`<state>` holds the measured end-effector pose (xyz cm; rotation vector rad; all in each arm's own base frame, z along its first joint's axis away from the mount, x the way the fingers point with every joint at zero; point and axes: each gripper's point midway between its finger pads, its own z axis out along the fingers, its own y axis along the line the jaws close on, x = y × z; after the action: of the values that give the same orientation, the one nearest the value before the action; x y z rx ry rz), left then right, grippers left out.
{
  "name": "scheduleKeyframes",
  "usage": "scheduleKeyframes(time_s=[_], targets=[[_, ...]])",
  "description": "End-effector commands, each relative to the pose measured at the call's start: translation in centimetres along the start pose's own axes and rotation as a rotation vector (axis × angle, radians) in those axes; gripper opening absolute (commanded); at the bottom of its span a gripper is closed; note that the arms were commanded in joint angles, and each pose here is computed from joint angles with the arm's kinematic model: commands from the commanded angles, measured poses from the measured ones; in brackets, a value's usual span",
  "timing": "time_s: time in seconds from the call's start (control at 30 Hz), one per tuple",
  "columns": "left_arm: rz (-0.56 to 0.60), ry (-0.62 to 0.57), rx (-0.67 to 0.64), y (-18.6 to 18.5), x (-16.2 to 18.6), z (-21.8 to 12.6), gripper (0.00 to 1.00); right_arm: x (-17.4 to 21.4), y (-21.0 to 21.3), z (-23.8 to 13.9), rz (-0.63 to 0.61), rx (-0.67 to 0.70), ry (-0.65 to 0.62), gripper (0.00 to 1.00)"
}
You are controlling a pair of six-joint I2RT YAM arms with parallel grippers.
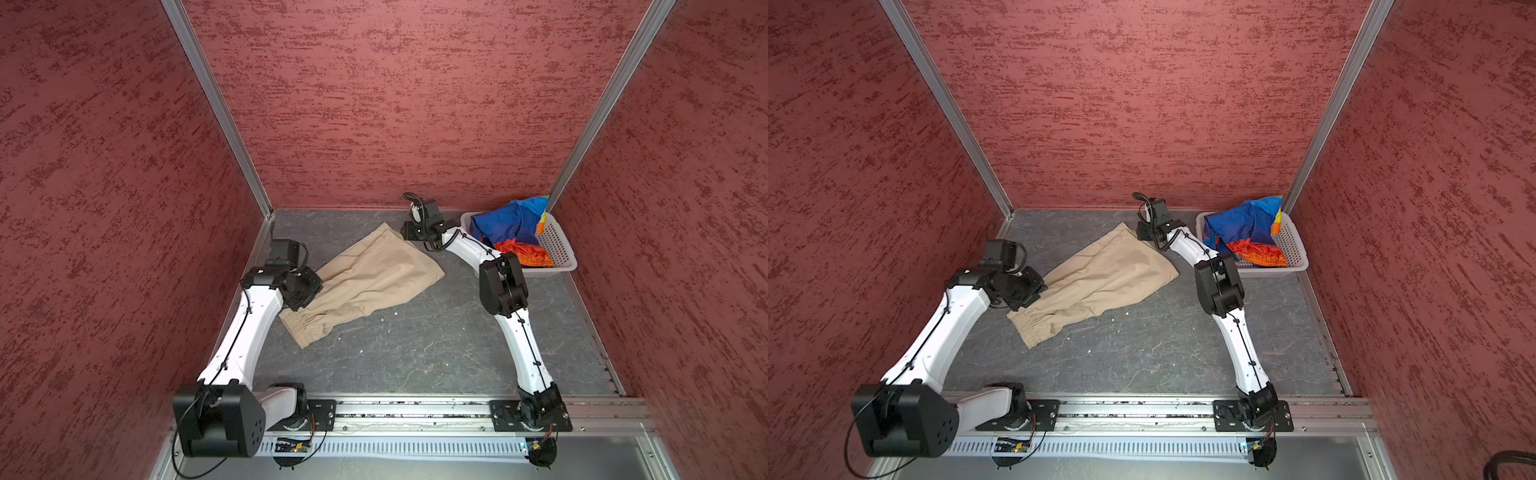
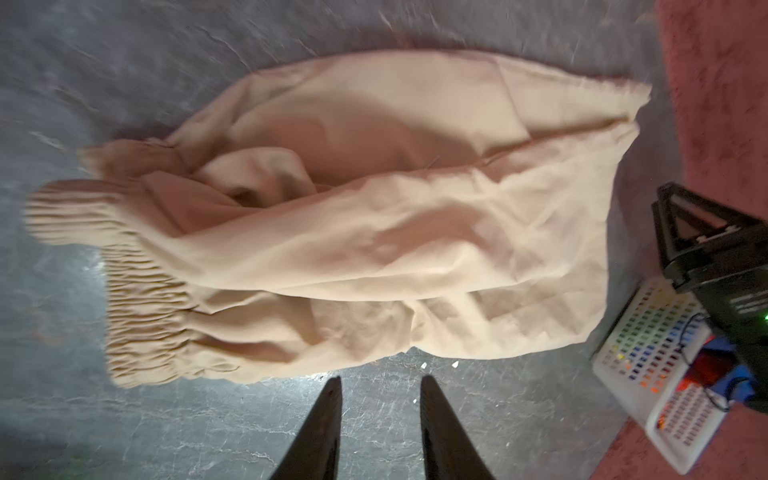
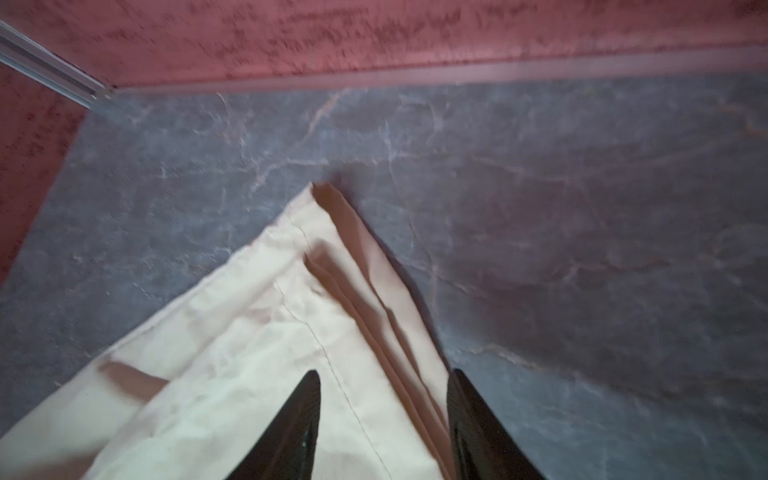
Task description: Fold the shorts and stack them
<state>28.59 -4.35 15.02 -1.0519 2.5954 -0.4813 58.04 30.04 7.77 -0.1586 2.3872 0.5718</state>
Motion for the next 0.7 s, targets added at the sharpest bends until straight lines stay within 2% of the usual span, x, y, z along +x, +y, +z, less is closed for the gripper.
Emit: scheduleKeyframes(time_s=[0.0, 0.13, 0.3, 0.47, 0.6, 0.67], targets=[[0.041, 0.027, 0.002, -1.7, 0.9, 2.3, 0.31, 2.6, 0.4, -0.6, -0.01, 0.008, 0.068, 0.51], [0.065, 0.09, -0.025, -1.9, 2.9, 4.9, 0.31, 4.8, 0.0, -2.4, 0.006, 0.006, 0.076, 0.52], [0.039, 0.148, -0.061, 0.0, 5.0, 7.4, 0.31, 8.5, -1.4, -4.2, 0.028, 0.033, 0.116, 0.53], [0.039, 0.163, -0.117, 2.6, 6.1, 7.8, 0.31, 12.5, -4.4, -6.5, 0.089, 0.152, 0.144, 0.52], [0.034, 0.169, -0.158, 5.1, 7.1, 7.5, 0.31, 16.3, -7.5, -10.1, 0.173, 0.277, 0.148, 0.49], [0.02, 0.171, -0.163, 6.2, 7.5, 7.4, 0.33, 17.9, -7.9, -11.8, 0.232, 0.281, 0.154, 0.49]])
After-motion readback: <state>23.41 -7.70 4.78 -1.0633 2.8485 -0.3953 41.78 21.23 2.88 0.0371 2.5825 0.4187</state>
